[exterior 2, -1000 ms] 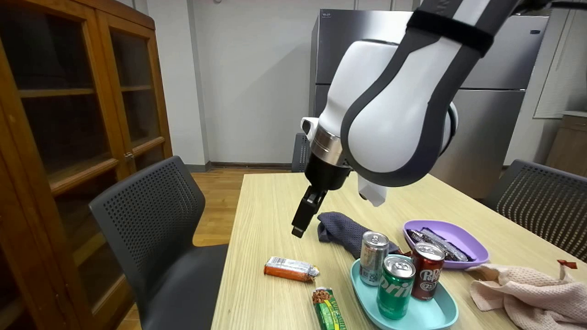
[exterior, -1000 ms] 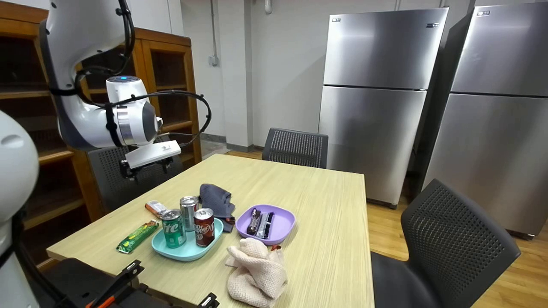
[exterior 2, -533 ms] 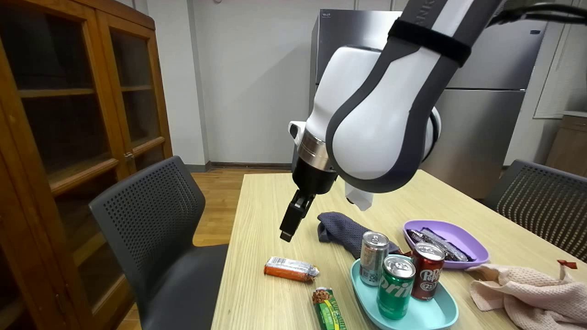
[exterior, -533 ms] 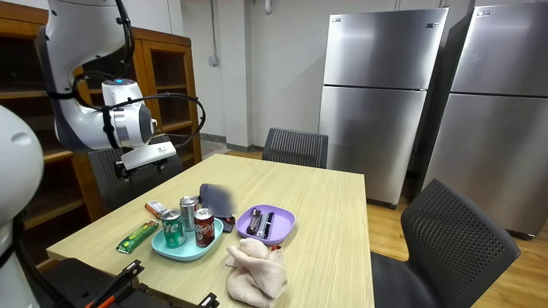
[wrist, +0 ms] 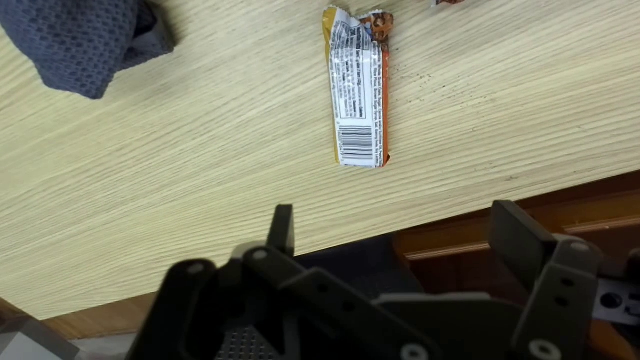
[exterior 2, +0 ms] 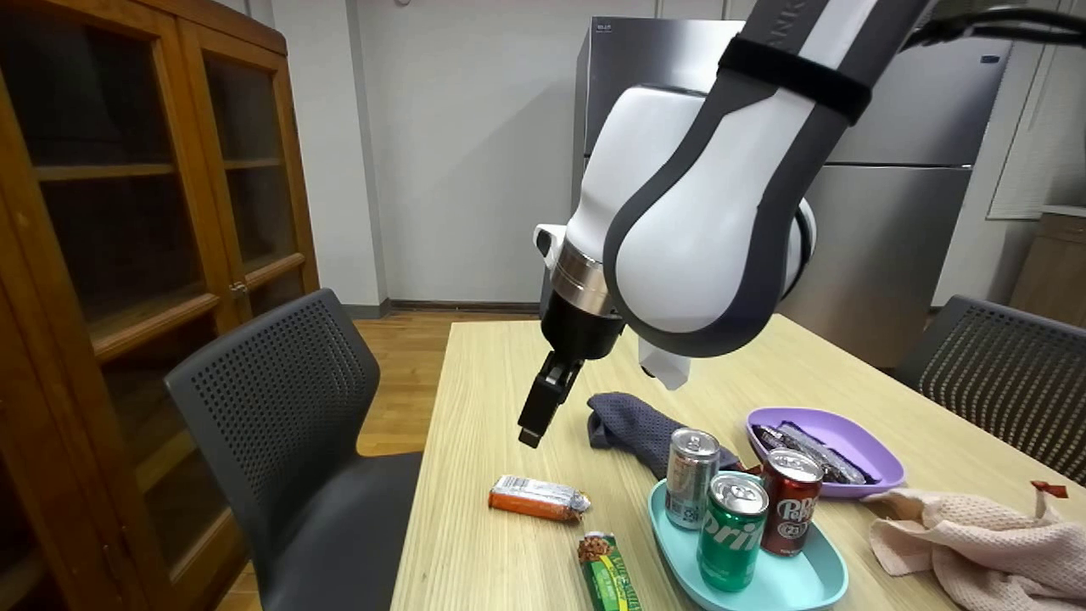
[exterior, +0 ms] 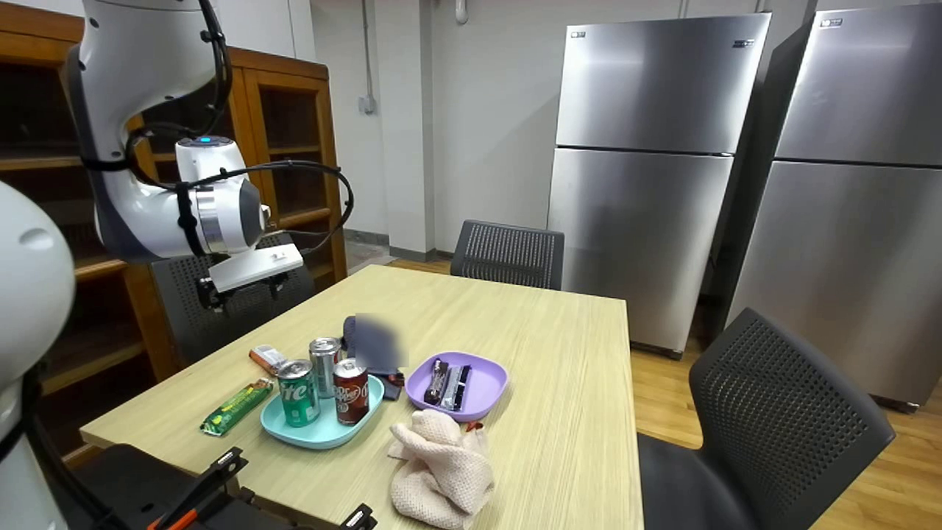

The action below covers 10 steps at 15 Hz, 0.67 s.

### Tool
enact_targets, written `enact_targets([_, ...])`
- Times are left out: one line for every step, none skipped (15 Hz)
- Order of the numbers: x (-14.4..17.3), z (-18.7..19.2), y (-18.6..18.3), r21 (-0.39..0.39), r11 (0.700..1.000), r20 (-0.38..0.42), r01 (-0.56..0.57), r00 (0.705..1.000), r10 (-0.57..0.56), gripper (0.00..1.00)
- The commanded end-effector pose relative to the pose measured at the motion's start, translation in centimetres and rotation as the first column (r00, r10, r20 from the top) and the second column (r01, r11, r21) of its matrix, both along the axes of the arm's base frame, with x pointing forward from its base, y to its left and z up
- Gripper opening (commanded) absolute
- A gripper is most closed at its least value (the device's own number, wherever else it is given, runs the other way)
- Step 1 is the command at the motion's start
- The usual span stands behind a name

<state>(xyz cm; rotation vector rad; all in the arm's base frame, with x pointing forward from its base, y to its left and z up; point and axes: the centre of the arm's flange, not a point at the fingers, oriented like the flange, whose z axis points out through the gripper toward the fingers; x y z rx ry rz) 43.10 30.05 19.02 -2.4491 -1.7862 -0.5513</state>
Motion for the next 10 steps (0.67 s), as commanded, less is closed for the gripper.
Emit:
enact_targets([0.5,-0.1,0.3,-0.027,1.000,0.004,-0.015,1.000,0.015,1.00])
enact_targets([0.7,-0.2,0.4,-0.035,0.999,0.000,-0.018,1.000,0.018,1.00])
enact_targets([0.9,-0.4,0.5,-0.044,0.999,-0.003,-0.017,1.000,0.017,1.00])
enact_targets([1.3,-0.6,0.6,-0.051,0.999,-0.006,-0.019,1.000,0.019,1.00])
enact_targets([1.6,-0.8,0.8,-0.060,0.998,-0.009,-0.021,1.000,0.021,1.00])
enact_targets([1.9,-0.9,1.0,-0.063,0.998,-0.012,-0.025,1.000,0.024,1.00])
enact_targets([2.2,-1.1,1.3,-0.069,0.997,-0.018,-0.029,0.999,0.028,1.00])
enact_targets([2.5,-1.3,1.6,-0.075,0.997,-0.023,-0.035,0.999,0.033,1.00])
enact_targets([2.8,-1.6,2.0,-0.084,0.996,-0.034,-0.043,0.999,0.040,1.00])
enact_targets([3.1,-1.9,2.4,-0.093,0.995,-0.041,-0.048,0.998,0.044,1.00])
